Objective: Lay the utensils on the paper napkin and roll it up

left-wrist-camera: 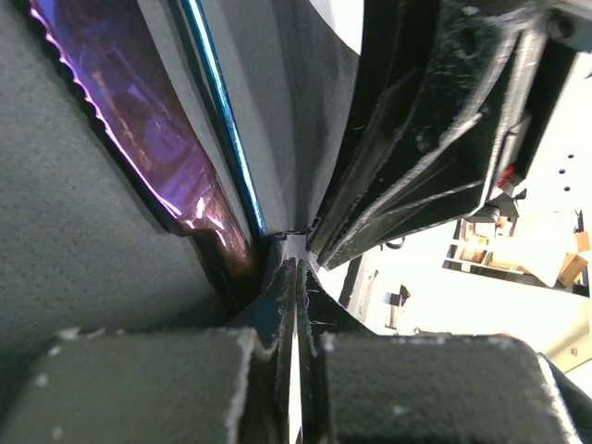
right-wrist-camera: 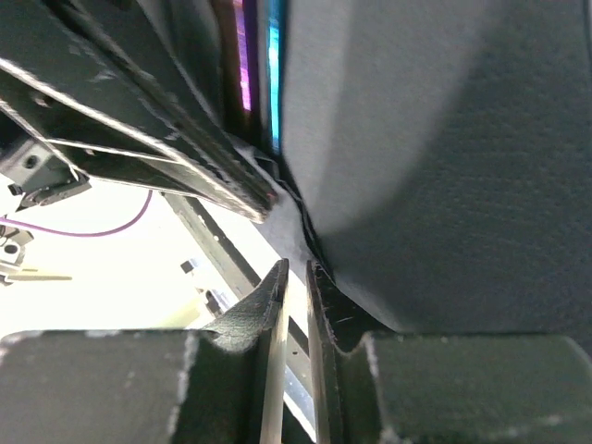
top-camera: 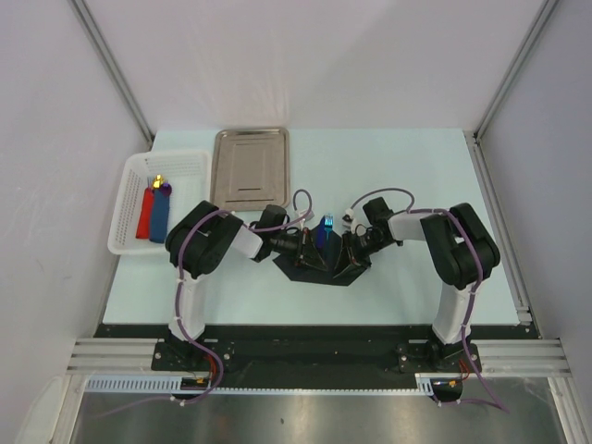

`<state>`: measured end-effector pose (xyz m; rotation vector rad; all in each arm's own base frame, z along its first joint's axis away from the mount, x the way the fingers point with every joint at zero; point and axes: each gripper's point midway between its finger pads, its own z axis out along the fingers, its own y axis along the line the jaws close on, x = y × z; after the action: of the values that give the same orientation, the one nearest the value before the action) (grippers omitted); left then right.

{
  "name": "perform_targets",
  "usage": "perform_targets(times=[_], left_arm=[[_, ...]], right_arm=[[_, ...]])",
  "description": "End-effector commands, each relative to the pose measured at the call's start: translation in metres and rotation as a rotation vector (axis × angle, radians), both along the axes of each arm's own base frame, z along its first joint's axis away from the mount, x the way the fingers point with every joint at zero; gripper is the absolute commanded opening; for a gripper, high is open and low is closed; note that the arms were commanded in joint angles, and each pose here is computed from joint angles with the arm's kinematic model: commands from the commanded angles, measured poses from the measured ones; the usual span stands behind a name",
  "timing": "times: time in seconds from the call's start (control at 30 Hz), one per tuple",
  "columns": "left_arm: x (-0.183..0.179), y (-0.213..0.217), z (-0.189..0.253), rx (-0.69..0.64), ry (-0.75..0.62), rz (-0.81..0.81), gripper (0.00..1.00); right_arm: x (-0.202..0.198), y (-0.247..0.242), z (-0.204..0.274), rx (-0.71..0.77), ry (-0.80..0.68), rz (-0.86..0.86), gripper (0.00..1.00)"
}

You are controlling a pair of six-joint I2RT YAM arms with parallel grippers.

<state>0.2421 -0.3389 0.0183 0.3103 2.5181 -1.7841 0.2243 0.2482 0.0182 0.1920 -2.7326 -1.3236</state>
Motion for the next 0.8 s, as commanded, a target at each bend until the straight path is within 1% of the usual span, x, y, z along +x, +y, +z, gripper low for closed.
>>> perform_targets(times=[0.0,0.33,0.57,0.67,0.77], left_arm=[[0.005,0.006,-0.013,0.03,-0.015,0.007,0.0],[0.005,0.007,-0.015,0.036,-0.013,0.008,0.0],[0.006,0.008,-0.014,0.041,-0.019,0.009,0.0],[0.007,0.01,-0.015,0.047,-0.019,0.012,0.0],[0.007,0.009,-0.015,0.046,-0.02,0.008,0.0]], right_arm=[[0.02,0.013,0.024,0.036,-0.112,-0.011,0.18],[0.006,0.019,0.012,0.025,-0.086,0.036,0.15],[0.002,0.011,-0.018,-0.064,-0.062,0.047,0.15],[0.002,0.007,-0.021,-0.096,-0.069,0.057,0.16],[0.004,0.004,-0.011,-0.1,-0.085,0.062,0.21]])
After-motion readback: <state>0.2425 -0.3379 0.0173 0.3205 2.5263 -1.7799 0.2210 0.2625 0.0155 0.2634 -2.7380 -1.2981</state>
